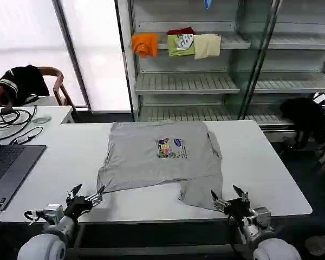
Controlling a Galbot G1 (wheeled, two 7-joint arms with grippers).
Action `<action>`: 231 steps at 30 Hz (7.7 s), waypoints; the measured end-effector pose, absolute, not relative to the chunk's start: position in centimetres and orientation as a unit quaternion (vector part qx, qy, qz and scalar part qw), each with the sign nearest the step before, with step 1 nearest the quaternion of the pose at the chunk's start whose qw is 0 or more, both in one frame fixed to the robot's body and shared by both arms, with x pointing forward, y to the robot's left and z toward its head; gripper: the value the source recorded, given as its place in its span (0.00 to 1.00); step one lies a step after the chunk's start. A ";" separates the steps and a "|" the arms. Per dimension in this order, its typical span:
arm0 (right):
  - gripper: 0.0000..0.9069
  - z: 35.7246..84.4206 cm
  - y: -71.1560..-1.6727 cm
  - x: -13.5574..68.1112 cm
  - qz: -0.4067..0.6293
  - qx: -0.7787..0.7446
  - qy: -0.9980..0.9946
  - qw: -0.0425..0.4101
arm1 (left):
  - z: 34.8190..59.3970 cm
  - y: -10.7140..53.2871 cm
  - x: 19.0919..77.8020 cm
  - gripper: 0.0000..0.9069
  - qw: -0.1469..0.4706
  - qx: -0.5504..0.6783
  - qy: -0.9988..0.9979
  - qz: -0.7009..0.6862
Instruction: Fold and organize the clothes.
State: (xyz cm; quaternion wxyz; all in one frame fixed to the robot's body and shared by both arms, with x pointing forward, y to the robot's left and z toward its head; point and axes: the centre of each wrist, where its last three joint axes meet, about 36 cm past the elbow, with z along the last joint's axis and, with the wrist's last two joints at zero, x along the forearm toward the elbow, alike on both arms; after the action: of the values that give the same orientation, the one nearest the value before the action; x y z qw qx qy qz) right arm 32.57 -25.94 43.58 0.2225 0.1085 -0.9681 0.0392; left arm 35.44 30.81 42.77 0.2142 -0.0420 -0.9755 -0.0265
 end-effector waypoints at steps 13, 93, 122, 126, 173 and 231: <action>0.00 43.2 -25.2 32.2 0.031 0.137 -0.964 0.228 | 41.0 30.3 35.4 0.00 0.230 -0.055 -0.971 -0.039; 1.00 47.0 -19.1 64.6 -0.055 0.052 -0.996 0.049 | 42.3 31.4 54.0 1.00 0.130 -0.035 -0.990 0.033; 0.00 42.5 -25.5 53.7 0.008 0.020 -0.983 0.182 | 42.1 29.9 50.8 0.02 0.197 -0.045 -0.978 -0.048; 0.00 42.3 -25.7 53.3 0.010 0.024 -0.982 0.188 | 42.0 30.0 50.7 0.01 0.201 -0.045 -0.977 -0.050; 0.00 42.0 -26.9 52.8 -0.041 0.062 -0.983 0.165 | 41.8 31.1 49.1 0.00 0.195 -0.065 -0.977 -0.050; 0.00 42.9 -25.3 33.3 0.001 0.076 -0.971 0.225 | 43.5 33.9 34.2 0.00 0.206 -0.050 -0.977 -0.028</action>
State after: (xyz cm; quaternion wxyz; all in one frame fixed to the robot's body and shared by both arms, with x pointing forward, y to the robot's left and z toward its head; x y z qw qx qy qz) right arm 33.34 -25.30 42.89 0.2249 0.0763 -0.9714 0.0013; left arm 34.15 33.91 43.51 0.2063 -0.0500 -0.9768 -0.0280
